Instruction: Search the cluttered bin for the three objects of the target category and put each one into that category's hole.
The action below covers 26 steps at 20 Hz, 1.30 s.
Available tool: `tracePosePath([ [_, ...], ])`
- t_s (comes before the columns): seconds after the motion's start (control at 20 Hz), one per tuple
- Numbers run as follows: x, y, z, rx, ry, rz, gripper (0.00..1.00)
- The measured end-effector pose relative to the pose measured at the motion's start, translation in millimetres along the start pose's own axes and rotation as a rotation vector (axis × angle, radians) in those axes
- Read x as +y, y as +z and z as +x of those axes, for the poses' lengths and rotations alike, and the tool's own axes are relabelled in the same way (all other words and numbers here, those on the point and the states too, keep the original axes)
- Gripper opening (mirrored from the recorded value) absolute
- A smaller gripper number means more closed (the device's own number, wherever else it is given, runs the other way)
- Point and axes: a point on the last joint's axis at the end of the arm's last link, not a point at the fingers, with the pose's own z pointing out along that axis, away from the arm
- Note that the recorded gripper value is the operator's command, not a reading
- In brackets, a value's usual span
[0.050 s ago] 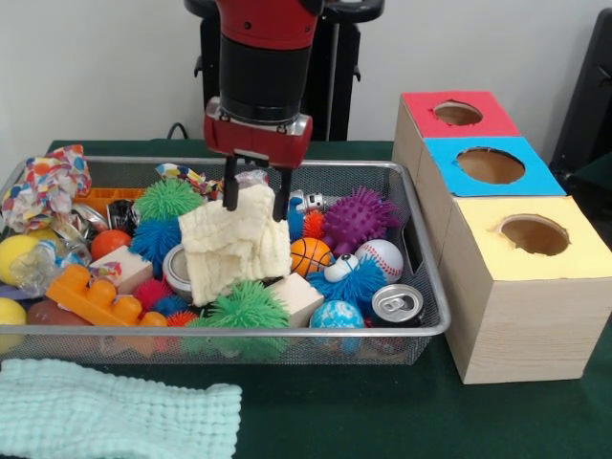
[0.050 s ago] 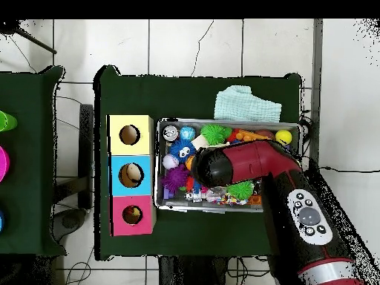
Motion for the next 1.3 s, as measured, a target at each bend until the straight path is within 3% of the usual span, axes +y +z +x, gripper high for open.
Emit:
tracePosePath([
  [0.2, 25.8, -20.4, 1.7, -0.006, -0.035, 0.028, 1.0],
  [0.35, 58.0, -42.4, 7.4, 0.003, -0.067, 0.05, 1.0],
  [0.55, 93.6, -62.7, 13.3, 0.009, -0.091, 0.048, 1.0],
  [0.75, 109.3, -72.0, 16.2, 0.004, -0.096, 0.042, 1.0],
  [1.1, 99.8, -71.0, 16.2, 0.012, -0.071, 0.052, 1.0],
  [1.3, 82.3, -64.1, 13.7, 0.019, -0.043, 0.058, 1.0],
])
